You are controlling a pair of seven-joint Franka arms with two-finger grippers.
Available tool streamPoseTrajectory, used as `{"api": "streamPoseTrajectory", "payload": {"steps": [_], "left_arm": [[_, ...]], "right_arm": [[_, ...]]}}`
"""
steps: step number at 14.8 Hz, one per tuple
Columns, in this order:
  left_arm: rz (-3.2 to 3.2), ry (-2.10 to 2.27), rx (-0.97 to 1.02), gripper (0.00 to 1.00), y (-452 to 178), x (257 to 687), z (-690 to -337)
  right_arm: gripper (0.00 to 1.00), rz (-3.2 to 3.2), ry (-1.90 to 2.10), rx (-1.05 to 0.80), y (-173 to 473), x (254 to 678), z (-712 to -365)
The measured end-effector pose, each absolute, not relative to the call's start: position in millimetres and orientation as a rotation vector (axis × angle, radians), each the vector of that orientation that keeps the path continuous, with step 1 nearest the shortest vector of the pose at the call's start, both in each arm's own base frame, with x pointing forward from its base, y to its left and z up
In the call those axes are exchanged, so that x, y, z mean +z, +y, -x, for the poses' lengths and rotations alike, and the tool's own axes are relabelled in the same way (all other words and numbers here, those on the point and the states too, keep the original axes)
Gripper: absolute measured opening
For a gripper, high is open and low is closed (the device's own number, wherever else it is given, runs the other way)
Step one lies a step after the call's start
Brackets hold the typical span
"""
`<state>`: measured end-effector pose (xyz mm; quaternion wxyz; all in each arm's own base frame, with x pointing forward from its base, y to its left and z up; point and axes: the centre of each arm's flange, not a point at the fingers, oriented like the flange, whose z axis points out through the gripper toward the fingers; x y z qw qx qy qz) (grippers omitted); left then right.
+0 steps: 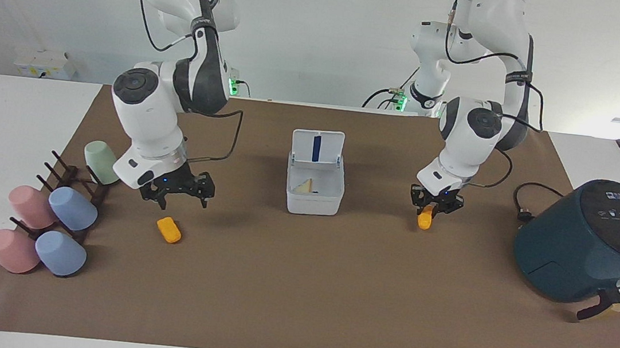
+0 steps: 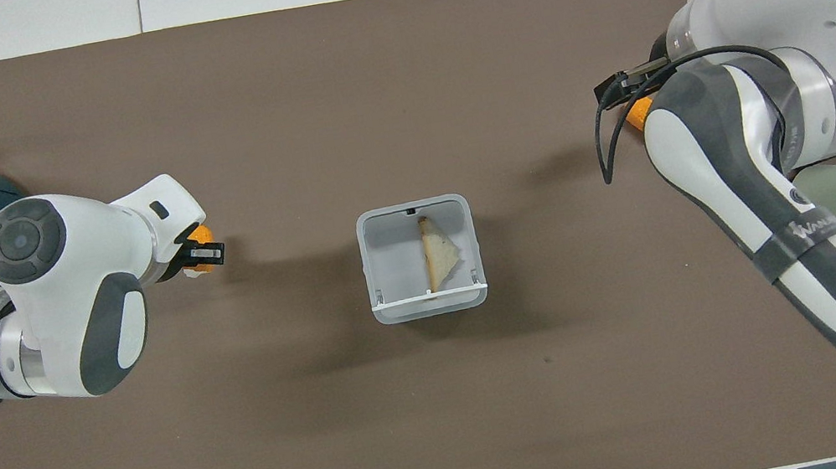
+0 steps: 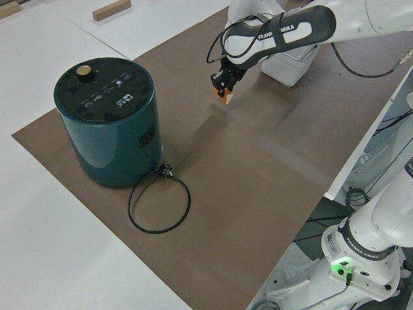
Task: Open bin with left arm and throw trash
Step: 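Grasp the orange piece with the left gripper and carry it toward the bin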
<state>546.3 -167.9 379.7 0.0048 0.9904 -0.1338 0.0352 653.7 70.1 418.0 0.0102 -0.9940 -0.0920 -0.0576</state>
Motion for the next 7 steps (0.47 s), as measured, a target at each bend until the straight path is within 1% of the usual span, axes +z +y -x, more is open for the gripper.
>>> {"api": "streamPoseTrajectory", "payload": {"steps": [3,5,7], "left_arm": [[-3.095,-0.337,0.147,0.35,-222.6,436.4,-543.3],[-3.075,-0.286,0.179,0.35,-266.7,455.3,-530.4],[-3.025,-0.213,0.168,0.35,-308.4,463.9,-511.8]], "right_arm": [[1.00,3.093,-0.499,-0.235,44.8,389.0,-666.4],[1.00,3.074,-0.677,-0.266,34.3,361.7,-672.0],[1.00,3.061,-0.771,-0.256,30.8,334.0,-668.7]]}}
